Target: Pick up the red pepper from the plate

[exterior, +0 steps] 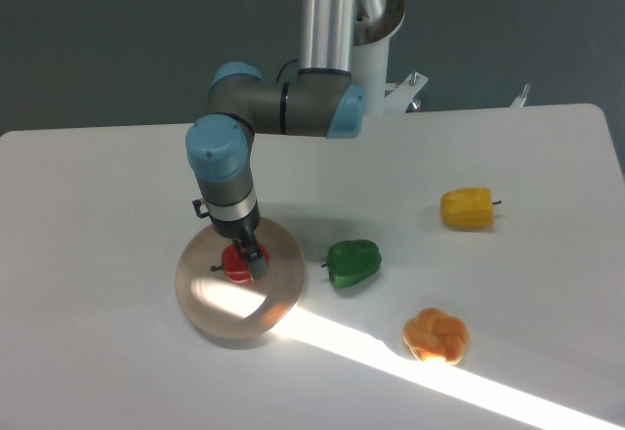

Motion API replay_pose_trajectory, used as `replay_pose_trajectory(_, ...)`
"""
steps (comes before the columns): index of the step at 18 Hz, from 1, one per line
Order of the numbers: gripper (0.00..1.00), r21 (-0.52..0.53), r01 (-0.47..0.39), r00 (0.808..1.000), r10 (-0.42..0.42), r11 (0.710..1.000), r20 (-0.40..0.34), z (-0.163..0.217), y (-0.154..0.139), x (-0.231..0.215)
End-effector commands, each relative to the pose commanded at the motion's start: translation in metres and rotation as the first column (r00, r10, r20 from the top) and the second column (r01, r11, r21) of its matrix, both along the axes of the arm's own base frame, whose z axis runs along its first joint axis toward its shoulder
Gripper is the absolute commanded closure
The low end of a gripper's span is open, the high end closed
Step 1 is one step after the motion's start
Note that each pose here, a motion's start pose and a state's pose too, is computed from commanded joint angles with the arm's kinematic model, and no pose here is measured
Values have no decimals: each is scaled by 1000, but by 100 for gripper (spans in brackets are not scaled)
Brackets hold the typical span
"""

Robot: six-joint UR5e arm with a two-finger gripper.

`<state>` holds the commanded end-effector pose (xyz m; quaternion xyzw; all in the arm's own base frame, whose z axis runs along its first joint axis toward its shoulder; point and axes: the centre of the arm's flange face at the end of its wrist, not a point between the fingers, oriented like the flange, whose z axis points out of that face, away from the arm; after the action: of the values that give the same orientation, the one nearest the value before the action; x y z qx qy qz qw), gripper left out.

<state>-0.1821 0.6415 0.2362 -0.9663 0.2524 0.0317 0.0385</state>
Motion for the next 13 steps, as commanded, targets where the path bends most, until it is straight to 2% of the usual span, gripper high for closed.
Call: replay_pose_trajectory(13, 0, -8, 5, 1000, -5, 1000, 5, -8, 3, -1)
